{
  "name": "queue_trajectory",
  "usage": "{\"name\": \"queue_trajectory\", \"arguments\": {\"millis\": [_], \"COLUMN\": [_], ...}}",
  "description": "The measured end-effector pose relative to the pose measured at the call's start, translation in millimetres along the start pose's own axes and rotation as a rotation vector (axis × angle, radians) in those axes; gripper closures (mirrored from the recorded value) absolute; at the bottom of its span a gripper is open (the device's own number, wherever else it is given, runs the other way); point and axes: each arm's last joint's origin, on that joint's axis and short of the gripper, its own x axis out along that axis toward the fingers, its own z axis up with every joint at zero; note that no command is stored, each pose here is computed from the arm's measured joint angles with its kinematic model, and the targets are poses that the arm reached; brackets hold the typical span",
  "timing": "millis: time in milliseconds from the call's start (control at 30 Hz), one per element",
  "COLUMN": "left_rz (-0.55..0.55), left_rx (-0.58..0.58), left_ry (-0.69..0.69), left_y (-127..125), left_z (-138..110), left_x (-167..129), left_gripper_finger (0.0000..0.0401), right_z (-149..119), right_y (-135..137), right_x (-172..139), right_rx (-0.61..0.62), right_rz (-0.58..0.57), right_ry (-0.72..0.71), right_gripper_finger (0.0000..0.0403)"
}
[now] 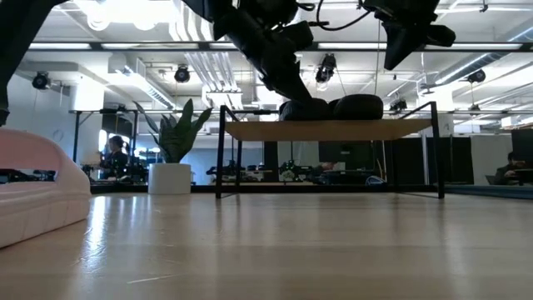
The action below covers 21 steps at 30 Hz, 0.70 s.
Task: Pick and place slides into the shelf
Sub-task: Adjust the pair of black slippers on the shelf
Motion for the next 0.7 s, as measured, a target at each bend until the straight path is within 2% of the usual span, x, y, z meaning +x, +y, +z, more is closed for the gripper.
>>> {"name": "queue_trajectory", "arguments": {"millis": [367, 700], "left_rz": [0.056, 0.052], "left_rx": [0.001, -0.008], "left_ry": [-0.042, 0.056], "left_y": [2.8, -0.9], "left_z": [13.3, 5.3], "left_x": [-12.5, -17.3], "left_gripper_finger": [0.0401, 0.0401], "right_z": [0.1, 0.0], "right_y": [-0.2, -0.5], "right_x": [0.1, 0.2], "right_rx": [-0.027, -0.087], "right_rz": [-0.007, -0.011], "right_ry": [-0.006, -0.006], "right_gripper_finger": [0.0392, 0.0392]}}
